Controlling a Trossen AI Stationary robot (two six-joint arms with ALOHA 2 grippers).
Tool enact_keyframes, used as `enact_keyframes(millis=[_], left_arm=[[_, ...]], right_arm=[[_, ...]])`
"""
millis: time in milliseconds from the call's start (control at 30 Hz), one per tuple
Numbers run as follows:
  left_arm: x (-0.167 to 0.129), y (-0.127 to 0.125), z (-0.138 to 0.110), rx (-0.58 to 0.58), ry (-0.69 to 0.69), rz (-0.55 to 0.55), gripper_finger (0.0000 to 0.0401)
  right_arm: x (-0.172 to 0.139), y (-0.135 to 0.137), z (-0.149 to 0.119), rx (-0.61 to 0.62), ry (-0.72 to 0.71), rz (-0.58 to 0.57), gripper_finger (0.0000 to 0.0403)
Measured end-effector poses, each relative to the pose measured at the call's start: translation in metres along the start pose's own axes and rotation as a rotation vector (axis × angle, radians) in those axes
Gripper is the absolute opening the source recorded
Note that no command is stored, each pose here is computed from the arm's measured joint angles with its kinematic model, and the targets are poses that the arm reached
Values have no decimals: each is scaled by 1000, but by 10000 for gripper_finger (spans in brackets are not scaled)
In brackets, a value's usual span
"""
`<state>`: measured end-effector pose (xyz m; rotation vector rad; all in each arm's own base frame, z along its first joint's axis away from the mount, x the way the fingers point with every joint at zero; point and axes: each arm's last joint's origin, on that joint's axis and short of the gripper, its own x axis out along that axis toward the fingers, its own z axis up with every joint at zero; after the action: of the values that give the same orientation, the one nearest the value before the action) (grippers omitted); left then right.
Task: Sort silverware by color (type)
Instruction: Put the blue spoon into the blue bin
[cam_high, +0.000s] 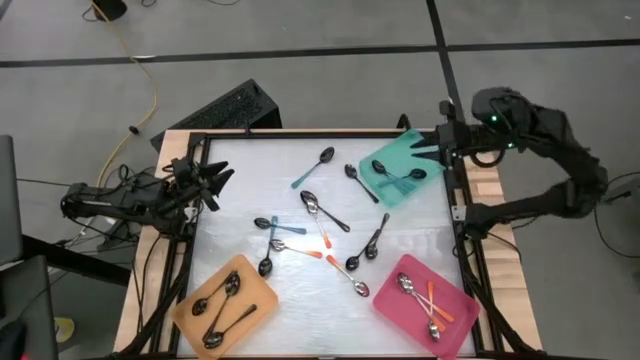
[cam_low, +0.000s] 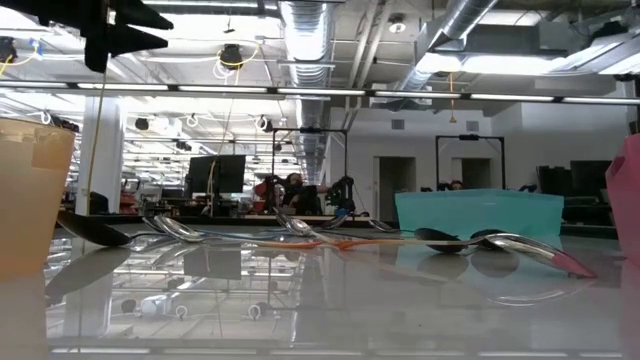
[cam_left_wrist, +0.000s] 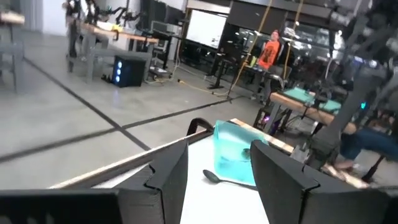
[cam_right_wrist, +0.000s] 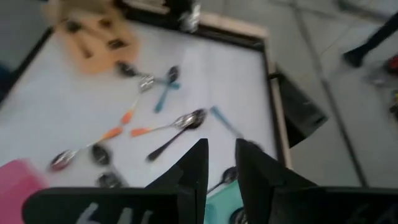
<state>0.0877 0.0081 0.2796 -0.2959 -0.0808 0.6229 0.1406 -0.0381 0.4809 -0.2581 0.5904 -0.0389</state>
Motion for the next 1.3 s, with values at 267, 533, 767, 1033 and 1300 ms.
enact_keyframes(millis=[267, 533, 767, 1033, 1300], left_arm=[[0, 5, -4, -314, -26, 129, 157], [0, 8, -2, -322, -54, 176, 157], [0, 7, -5, -43, 17, 108, 157], [6, -6, 5, -231, -21, -65, 157], [27, -24, -12, -109, 112, -142, 157]], right_arm=[[20, 5, -43, 94, -141, -113, 96], [77, 17, -76, 263, -220, 1, 96], [120, 37, -97, 67, -316, 46, 96], [140, 50, -90, 231, -612, 109, 96], [176, 76, -87, 227, -525, 238, 96]])
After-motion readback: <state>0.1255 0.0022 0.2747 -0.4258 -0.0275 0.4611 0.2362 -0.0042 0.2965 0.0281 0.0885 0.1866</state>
